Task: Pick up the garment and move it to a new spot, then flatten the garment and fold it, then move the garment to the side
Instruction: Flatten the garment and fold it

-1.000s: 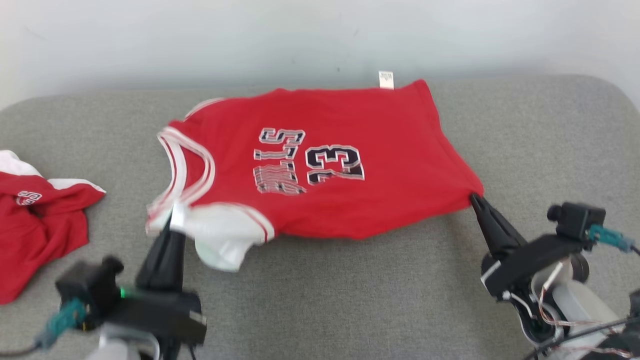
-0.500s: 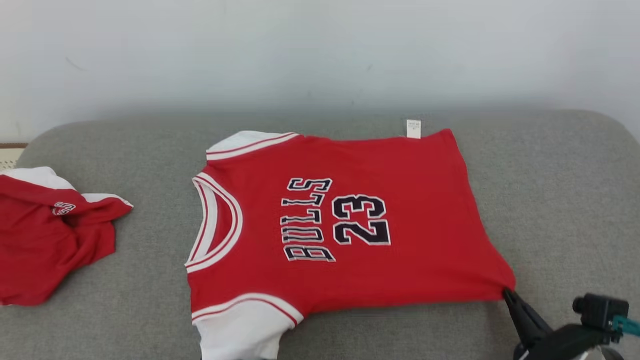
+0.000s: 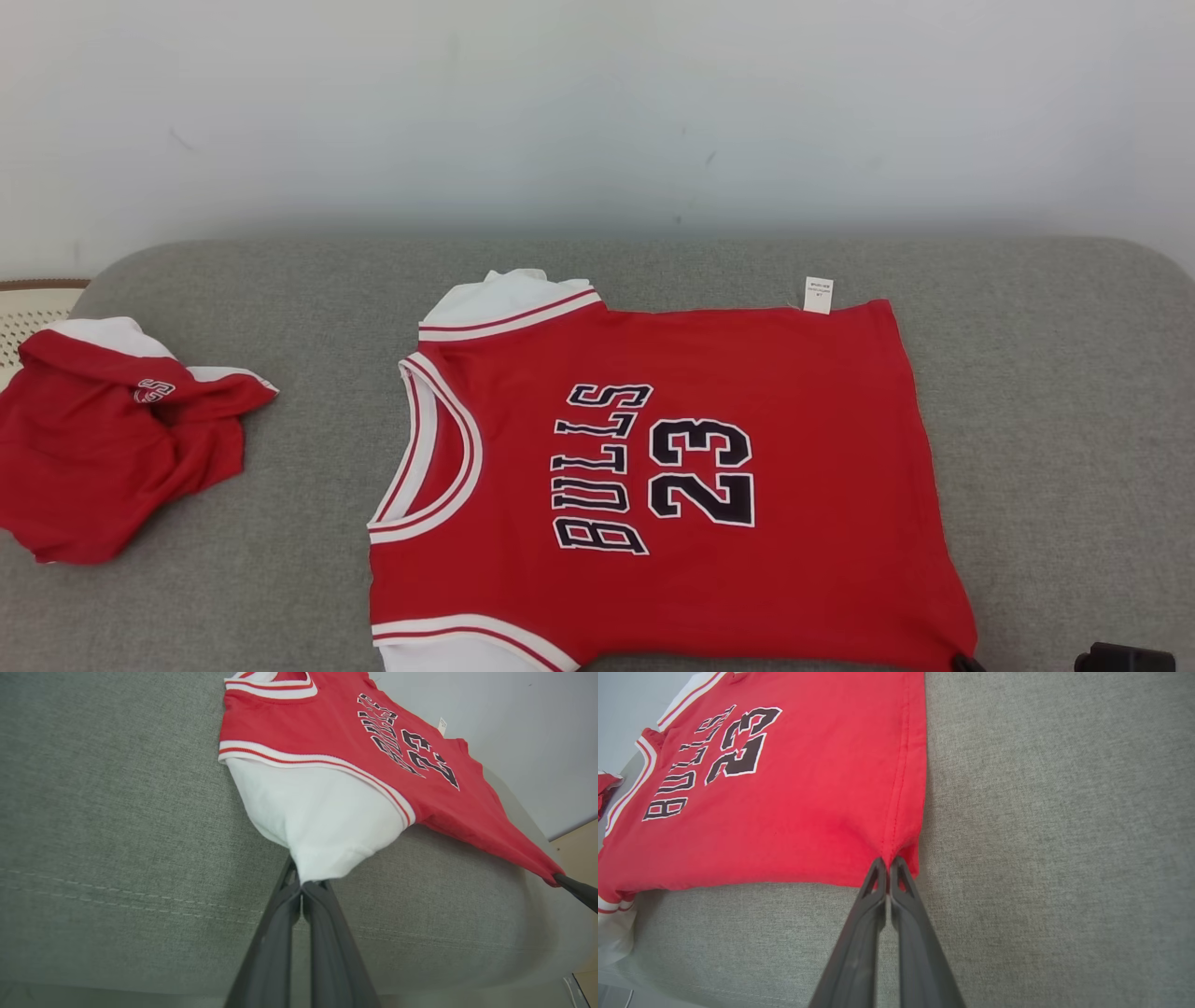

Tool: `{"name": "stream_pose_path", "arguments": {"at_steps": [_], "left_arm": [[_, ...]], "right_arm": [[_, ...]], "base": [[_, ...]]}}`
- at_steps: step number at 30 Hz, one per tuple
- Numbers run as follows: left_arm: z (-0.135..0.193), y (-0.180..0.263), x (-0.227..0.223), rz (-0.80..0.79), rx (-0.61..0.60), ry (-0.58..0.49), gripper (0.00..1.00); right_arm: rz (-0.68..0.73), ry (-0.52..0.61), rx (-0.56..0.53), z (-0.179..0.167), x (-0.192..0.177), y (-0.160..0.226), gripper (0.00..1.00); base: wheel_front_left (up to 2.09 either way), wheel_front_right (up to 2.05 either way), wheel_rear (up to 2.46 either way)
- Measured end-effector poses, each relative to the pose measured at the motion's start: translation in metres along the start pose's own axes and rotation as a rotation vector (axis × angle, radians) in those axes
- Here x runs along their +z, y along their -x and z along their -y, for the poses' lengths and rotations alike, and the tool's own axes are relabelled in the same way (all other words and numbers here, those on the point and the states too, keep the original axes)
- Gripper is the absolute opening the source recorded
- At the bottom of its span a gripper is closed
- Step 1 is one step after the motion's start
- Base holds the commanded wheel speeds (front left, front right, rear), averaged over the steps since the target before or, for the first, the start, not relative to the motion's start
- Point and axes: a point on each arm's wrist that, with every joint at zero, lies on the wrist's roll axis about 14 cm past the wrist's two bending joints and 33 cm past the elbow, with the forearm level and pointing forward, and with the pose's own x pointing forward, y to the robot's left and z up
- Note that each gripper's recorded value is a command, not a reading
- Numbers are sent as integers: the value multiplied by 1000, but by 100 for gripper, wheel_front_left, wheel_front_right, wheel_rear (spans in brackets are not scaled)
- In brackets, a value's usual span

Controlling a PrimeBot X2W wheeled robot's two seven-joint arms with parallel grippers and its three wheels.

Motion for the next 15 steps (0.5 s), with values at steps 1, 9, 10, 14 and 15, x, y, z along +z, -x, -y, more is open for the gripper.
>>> {"name": "stream_pose_path", "arguments": {"at_steps": [1, 9, 10, 14, 15], "left_arm": [[0, 0, 1, 3, -6, 1, 0], [18, -22, 43, 124, -100, -61, 0], [20, -26, 49, 139, -116, -75, 0], [35, -46, 73, 169, -195, -139, 0], [39, -52, 80, 182, -213, -150, 0]], "right_arm": [[4, -1, 1, -1, 1, 0, 0], [107, -54, -2, -7, 28, -1, 0], [121, -64, -6, -5, 34, -1, 0], [144, -63, -9, -3, 48, -7, 0], [154, -67, -8, -4, 53, -9, 0]], "base": [[0, 0, 0], [0, 0, 0], [0, 0, 0], [0, 0, 0], [0, 0, 0]]}}
